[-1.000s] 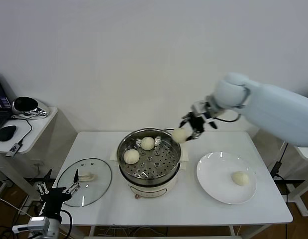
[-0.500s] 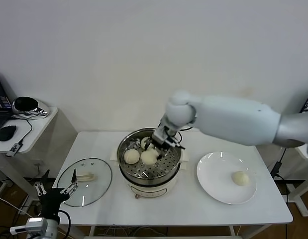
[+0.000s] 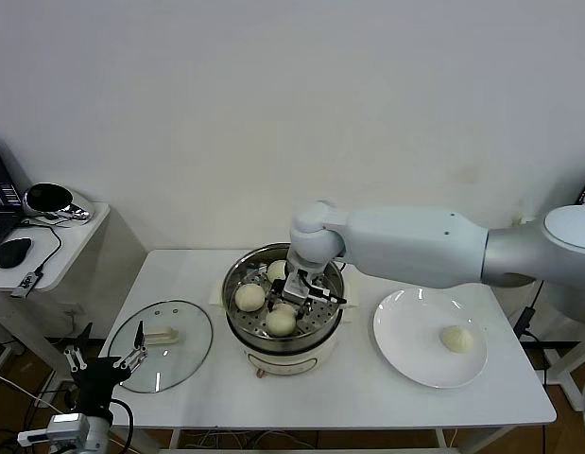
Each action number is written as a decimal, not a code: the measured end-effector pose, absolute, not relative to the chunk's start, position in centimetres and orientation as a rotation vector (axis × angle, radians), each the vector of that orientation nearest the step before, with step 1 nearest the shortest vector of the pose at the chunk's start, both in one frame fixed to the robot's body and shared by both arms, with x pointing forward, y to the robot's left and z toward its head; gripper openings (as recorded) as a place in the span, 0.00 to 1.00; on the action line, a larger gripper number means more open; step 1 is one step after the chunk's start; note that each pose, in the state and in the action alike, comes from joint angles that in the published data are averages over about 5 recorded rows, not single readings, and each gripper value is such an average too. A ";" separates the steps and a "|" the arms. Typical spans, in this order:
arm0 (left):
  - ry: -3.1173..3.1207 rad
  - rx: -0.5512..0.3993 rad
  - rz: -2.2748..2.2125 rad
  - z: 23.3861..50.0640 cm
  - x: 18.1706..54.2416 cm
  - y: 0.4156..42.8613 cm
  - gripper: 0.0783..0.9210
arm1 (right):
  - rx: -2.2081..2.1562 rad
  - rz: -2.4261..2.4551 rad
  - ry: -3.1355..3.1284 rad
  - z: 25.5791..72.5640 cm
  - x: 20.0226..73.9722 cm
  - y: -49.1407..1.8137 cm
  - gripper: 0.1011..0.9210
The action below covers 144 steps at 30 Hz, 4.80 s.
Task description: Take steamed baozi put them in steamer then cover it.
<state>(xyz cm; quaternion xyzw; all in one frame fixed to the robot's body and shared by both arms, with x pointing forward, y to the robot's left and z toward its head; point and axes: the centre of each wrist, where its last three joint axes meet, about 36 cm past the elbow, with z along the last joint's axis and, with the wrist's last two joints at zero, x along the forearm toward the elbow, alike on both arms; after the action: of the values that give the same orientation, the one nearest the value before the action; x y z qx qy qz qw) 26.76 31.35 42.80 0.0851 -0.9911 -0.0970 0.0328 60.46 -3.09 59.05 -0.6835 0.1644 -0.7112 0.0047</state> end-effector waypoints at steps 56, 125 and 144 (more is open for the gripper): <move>-3.044 0.222 -0.346 43.5 26.5 31.1 0.88 | -2.016 -2.555 2.260 53.7 57.0 -42.9 0.88; -3.014 0.191 -0.339 41.7 27.5 30.6 0.88 | -1.914 -2.230 2.373 67.5 62.0 -27.0 0.62; -3.010 0.203 -0.337 41.5 27.9 31.3 0.88 | -2.048 -2.174 2.397 65.3 63.5 -9.8 0.62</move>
<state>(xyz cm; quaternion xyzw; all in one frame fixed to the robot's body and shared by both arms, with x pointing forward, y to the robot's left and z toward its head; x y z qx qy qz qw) 27.87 31.33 41.49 0.0668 -0.9902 -0.1109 0.0530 63.53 -9.78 65.29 -0.5034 0.5894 -0.5344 -0.3372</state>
